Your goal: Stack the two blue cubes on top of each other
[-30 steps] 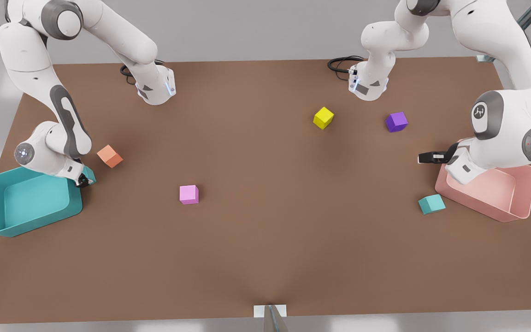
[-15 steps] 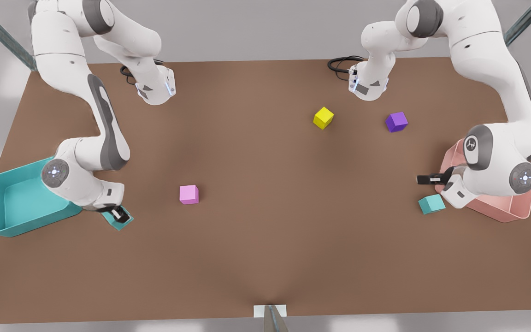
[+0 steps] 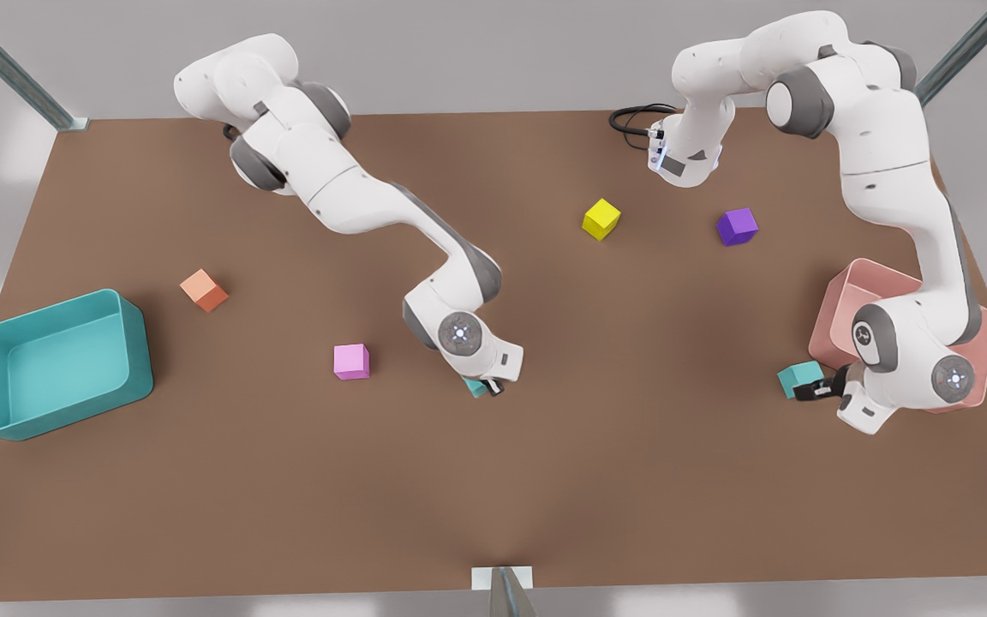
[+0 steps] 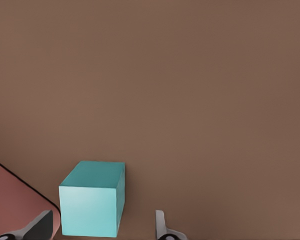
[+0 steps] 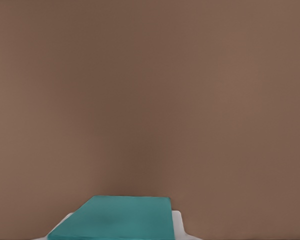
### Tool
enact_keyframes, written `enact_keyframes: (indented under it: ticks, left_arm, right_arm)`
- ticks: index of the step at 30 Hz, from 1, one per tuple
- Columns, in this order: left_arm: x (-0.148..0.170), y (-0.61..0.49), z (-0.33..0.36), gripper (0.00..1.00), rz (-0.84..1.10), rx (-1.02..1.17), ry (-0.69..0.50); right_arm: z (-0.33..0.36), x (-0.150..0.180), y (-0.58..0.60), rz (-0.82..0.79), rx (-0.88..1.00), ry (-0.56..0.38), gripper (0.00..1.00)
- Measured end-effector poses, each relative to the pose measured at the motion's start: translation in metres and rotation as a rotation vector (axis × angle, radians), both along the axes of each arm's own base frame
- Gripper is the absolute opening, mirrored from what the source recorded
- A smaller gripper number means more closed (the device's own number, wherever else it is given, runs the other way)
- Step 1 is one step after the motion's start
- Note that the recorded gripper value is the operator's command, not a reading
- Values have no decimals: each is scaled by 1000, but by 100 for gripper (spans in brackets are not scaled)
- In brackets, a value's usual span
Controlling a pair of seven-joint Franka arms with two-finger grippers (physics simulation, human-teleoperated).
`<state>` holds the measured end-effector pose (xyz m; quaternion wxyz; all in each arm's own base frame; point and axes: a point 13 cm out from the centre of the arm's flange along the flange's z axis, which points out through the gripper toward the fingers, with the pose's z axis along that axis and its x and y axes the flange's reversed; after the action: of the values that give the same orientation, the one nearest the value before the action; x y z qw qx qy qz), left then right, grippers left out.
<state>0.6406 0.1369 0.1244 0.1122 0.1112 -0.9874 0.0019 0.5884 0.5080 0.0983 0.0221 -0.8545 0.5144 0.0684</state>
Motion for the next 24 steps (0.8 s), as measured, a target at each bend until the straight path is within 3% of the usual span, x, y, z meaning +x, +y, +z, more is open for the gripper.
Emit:
enact_keyframes:
  ticks: [2, 3, 4, 11, 17, 23, 24]
  left_arm:
    - [-3, 5, -6, 100, 10, 2, -7]
    - [-3, 9, -8, 100, 18, 4, -11]
    - [-5, 12, -10, 100, 23, 4, -13]
    - [-13, 18, -31, 100, 38, 5, 0]
    - [-37, 16, -61, 100, 46, -2, 45]
    - [-41, 19, -83, 100, 51, 1, 47]
    - [-40, 19, -84, 68, 51, 2, 45]
  right_arm:
    - [-14, -1, 9, -95, 3, -5, 66]
    - [-17, 0, 12, -140, 8, -11, 90]
    - [-18, 2, 16, -183, 13, -20, 100]
    - [-18, 15, 32, -461, 39, -64, 100]
    - [-33, 17, 33, -763, 40, -38, 100]
    - [-53, 16, 30, -1015, 27, 12, 100]
    - [-54, 15, 31, -1046, 28, 25, 100]
